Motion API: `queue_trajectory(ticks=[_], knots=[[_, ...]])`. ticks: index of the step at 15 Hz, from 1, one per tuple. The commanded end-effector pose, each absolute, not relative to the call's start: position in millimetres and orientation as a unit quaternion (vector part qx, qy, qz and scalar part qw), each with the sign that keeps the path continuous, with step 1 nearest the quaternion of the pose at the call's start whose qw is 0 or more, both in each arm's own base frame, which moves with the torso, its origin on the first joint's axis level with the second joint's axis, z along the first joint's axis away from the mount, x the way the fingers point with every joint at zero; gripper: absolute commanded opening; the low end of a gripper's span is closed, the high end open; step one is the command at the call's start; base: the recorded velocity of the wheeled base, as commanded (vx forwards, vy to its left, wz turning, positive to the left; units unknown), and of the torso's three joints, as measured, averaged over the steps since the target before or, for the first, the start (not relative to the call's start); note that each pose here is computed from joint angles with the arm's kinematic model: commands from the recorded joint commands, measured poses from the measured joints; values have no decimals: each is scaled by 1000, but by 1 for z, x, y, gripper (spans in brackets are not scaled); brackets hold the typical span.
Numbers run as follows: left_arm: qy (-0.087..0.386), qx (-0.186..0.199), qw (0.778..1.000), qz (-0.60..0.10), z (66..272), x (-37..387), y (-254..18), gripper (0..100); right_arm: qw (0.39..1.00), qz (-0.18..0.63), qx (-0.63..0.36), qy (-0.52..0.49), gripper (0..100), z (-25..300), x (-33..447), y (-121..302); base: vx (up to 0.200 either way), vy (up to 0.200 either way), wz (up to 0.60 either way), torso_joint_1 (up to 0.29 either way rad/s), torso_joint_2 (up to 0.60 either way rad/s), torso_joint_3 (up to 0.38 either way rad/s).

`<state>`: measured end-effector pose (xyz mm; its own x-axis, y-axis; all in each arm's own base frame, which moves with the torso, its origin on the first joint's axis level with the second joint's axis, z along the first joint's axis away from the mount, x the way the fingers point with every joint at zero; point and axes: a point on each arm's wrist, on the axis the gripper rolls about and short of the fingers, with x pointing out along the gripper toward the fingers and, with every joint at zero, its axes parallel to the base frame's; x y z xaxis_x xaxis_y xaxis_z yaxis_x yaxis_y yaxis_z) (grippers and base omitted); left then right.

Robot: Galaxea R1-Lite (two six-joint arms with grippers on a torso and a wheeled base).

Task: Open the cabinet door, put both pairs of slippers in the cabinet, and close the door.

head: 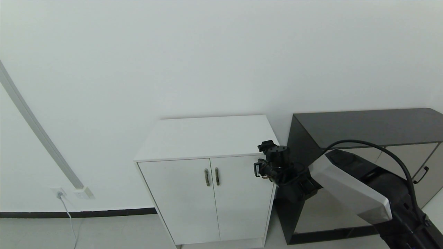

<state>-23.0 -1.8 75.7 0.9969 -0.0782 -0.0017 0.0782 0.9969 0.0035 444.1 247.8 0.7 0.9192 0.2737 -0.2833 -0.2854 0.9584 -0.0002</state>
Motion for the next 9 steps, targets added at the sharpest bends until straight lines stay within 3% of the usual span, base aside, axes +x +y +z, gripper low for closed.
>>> queue_trajectory(ticks=[1,9], knots=[[1,2,999,-39,76,-23,-2,0,980,143,-20,140,0,1,445,248,0,0,0,0,0,0],[1,1,999,-39,76,-23,-2,0,980,139,-22,142,0,14,418,235,0,0,0,0,0,0]])
